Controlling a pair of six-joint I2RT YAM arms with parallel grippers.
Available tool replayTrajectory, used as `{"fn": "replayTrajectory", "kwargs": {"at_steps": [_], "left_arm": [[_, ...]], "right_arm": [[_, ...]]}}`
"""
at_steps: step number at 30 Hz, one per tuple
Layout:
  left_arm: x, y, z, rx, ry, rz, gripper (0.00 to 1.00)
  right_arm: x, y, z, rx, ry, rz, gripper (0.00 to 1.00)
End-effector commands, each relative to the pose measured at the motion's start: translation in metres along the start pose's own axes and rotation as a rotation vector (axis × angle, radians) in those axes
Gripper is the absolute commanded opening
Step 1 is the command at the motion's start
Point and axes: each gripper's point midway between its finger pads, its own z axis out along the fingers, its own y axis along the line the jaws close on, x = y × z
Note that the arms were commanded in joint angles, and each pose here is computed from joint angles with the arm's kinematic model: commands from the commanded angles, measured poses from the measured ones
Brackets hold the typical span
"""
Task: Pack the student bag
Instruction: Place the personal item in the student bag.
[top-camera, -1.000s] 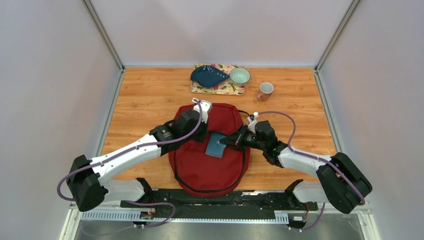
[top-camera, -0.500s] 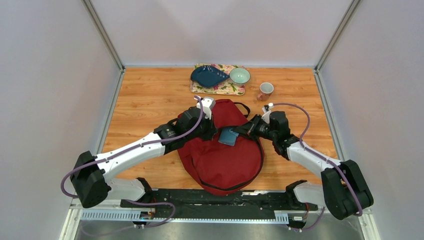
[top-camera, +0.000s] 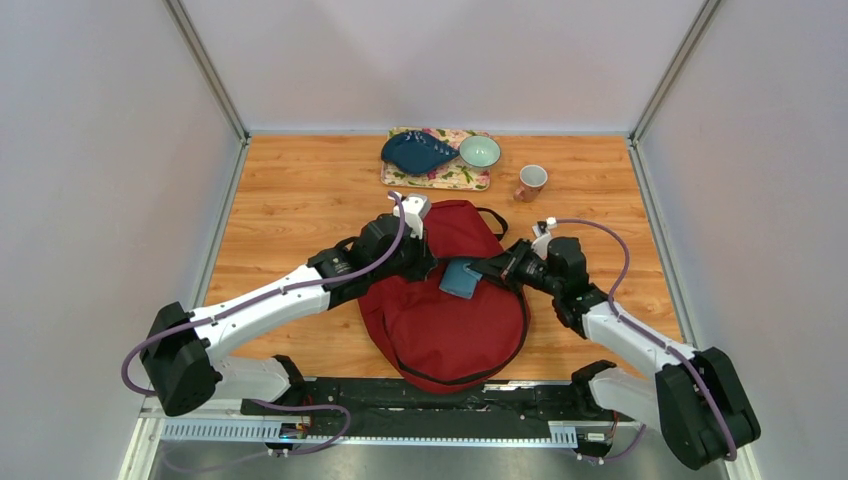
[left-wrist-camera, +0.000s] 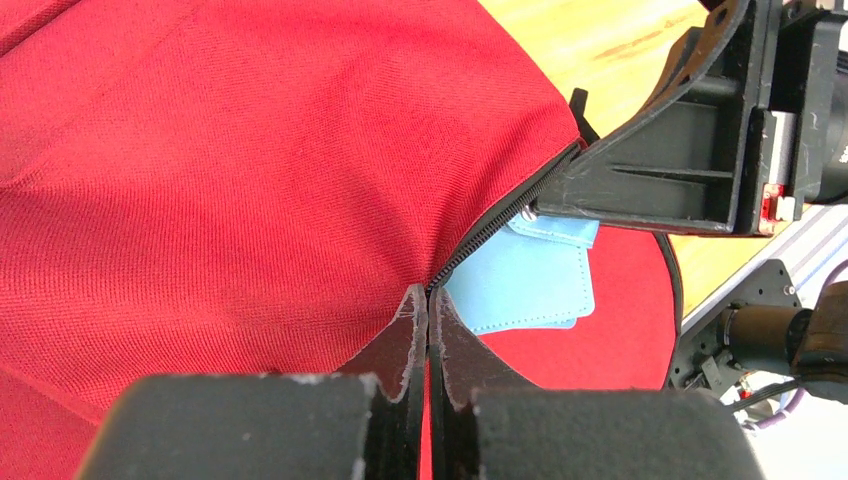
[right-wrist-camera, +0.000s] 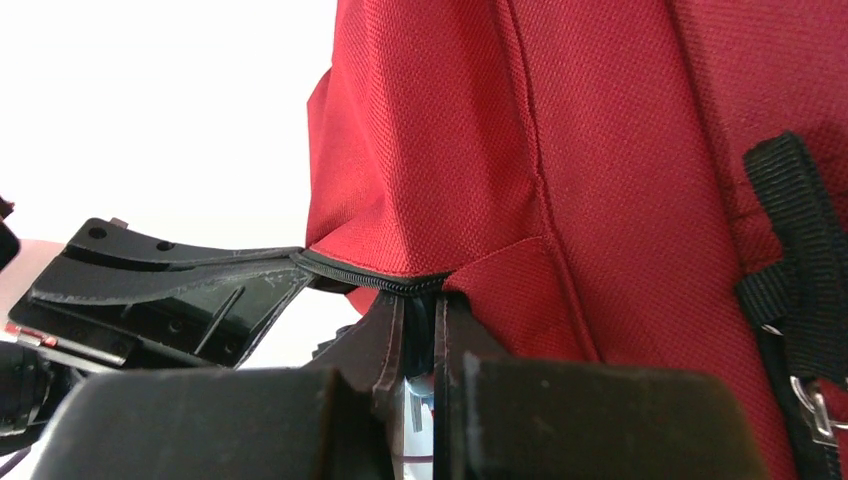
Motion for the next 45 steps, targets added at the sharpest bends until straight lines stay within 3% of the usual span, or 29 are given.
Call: {"fn": "replayTrajectory", "kwargs": {"at_steps": [1, 9, 20, 28, 36, 38, 40, 44, 45], "left_arm": [[-0.024, -0.010, -0.010, 0.039, -0.089, -0.019, 0.00], [-0.021, -0.011, -0.015, 0.061, -0.089, -0.023, 0.00], [-0.018, -0.019, -0.015, 0.095, -0.057, -0.012, 0.00], [-0.014, -0.015, -0.017, 0.078, -0.033, -0.003, 0.00], [-0.016, -0.018, -0.018, 0.089, -0.031, -0.003, 0.00], [-0.016, -0.021, -0.018, 0.101, -0.028, -0.007, 0.00], [-0.018, -0.026, -0.019, 0.123, -0.031, -0.015, 0.00], [-0.019, -0.031, -0.020, 0.141, -0.015, 0.011, 0.00], [-0.018, -0.030, -0.021, 0.138, 0.001, 0.039, 0.00]], "right_arm": [[-0.006, 0.019, -0.010, -0.090, -0.107, 0.032, 0.00], [-0.010, 0.030, -0.008, -0.113, -0.167, 0.111, 0.00], [0.001, 0.053, 0.027, -0.171, -0.189, 0.191, 0.00], [-0.006, 0.063, 0.034, -0.152, -0.268, 0.129, 0.00], [-0.034, 0.060, 0.008, -0.044, -0.449, 0.005, 0.00], [-0.029, 0.042, 0.006, -0.041, -0.443, 0.101, 0.00], [-0.026, 0.069, 0.005, -0.195, -0.421, 0.142, 0.00], [-0.027, 0.069, 0.024, -0.074, -0.411, 0.071, 0.00], [-0.028, 0.071, 0.028, -0.111, -0.413, 0.068, 0.00]]}}
